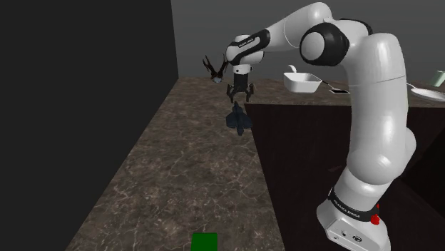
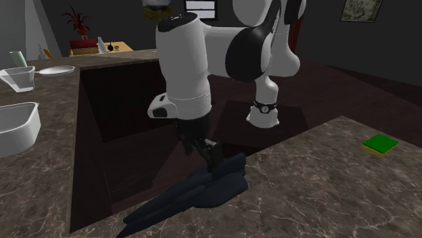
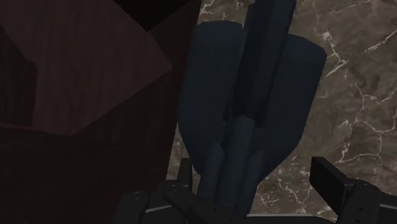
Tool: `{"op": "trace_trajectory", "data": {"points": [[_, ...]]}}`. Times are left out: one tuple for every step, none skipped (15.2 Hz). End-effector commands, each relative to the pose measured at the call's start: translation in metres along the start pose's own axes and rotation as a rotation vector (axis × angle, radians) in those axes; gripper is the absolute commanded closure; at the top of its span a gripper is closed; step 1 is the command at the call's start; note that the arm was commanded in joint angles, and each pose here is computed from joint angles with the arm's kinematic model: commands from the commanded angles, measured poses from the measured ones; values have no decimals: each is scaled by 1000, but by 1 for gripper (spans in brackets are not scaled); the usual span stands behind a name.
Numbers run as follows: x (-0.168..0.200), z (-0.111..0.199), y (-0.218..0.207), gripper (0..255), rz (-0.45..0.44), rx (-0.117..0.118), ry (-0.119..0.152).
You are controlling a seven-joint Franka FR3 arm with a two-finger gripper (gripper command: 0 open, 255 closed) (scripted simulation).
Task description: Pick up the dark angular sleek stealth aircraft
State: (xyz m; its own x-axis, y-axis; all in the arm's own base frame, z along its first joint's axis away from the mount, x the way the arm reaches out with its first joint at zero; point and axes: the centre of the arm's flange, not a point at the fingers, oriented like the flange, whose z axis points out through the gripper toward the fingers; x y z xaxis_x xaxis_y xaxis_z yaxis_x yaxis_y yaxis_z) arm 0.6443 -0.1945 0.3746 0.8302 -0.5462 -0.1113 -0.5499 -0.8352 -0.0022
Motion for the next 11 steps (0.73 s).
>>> {"op": "trace_trajectory", "data": {"points": [[27, 8, 4, 0, 36, 7, -4], [40, 13, 7, 0, 54, 10, -6], [52, 18, 9, 0, 72, 14, -8], [65, 22, 12, 0, 90, 17, -10], [77, 27, 14, 0, 108, 20, -12], [89, 32, 18, 0, 126, 24, -13], [96, 34, 19, 0, 135, 25, -14], [96, 39, 19, 0, 135, 25, -14], [97, 45, 19, 0, 135, 25, -14], [97, 50, 19, 0, 135, 25, -14], [98, 55, 19, 0, 135, 25, -14]]}}
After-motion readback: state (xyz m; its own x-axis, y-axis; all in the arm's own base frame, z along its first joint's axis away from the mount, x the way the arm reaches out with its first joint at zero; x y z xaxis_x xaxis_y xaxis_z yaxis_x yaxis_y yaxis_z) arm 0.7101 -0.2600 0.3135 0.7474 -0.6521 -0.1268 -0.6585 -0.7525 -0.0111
